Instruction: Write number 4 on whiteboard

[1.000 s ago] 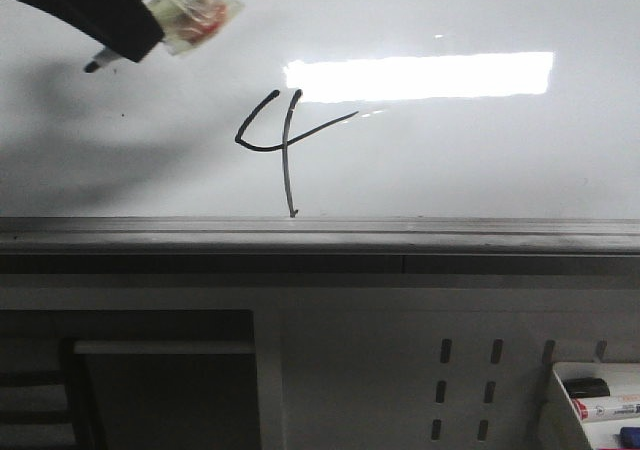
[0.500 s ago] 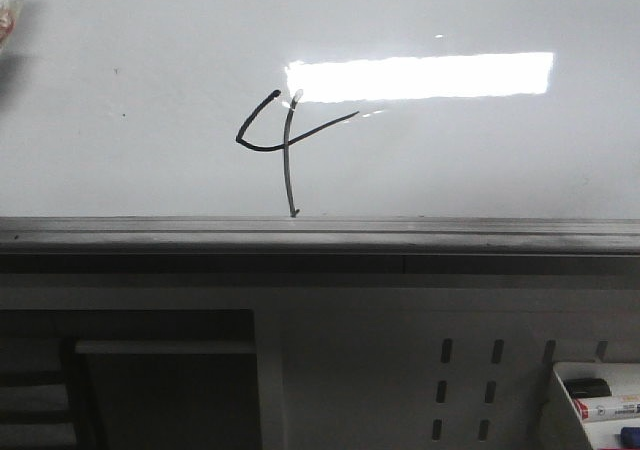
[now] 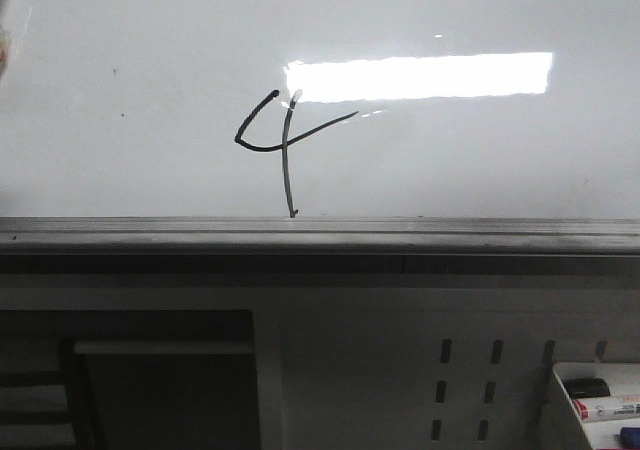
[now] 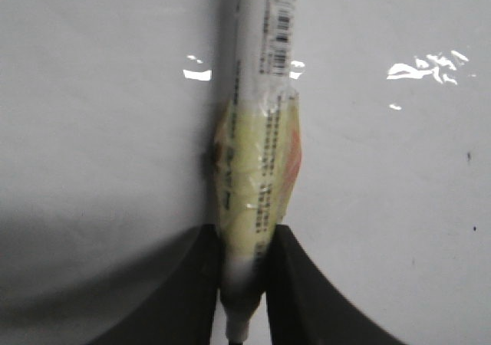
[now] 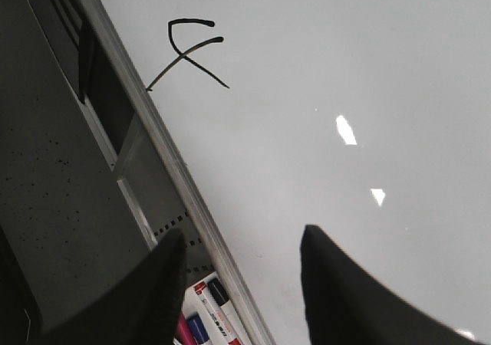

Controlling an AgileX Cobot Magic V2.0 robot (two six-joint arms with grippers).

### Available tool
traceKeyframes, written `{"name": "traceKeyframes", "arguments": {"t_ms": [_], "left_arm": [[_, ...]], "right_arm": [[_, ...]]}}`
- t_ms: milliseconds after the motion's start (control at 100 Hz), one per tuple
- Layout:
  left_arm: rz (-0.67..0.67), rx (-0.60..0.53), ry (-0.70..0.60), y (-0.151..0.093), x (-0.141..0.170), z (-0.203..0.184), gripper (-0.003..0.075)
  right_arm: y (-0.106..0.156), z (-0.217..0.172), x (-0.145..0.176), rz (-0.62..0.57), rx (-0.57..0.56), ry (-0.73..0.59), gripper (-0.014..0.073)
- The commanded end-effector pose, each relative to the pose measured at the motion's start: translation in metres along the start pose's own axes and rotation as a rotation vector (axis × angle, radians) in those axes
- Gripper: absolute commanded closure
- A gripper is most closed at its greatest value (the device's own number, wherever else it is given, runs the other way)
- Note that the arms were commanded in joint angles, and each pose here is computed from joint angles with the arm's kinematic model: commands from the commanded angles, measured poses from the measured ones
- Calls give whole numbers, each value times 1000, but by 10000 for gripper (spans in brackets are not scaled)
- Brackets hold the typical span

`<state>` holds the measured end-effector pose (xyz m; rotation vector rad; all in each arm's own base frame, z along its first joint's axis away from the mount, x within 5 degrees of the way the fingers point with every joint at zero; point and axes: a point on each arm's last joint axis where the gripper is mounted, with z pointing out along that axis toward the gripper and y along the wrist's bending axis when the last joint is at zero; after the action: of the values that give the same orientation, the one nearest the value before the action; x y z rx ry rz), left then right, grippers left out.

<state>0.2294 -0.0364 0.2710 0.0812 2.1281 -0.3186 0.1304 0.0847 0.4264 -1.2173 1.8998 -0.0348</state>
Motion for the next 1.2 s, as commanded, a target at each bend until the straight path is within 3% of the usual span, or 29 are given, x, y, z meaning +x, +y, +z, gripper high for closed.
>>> {"name": "traceKeyframes", "arguments": {"t_ms": [0, 740, 860, 1100, 1190], "left_arm": [[-28, -26, -77, 1, -13, -5, 682], [-94, -12, -85, 0, -14, -5, 671], [-94, -12, -85, 0, -14, -5, 608], [-94, -13, -86, 0, -14, -5, 379], [-94, -14, -87, 0, -14, -5, 329]], "right_arm": [[-6, -9, -7, -2, 54, -64, 293], [-6, -9, -7, -1, 50, -60, 293], [-6, -9, -7, -1, 50, -60, 293], [-6, -9, -7, -1, 50, -60, 293], [-6, -8, -6, -1, 46, -54, 293]]}}
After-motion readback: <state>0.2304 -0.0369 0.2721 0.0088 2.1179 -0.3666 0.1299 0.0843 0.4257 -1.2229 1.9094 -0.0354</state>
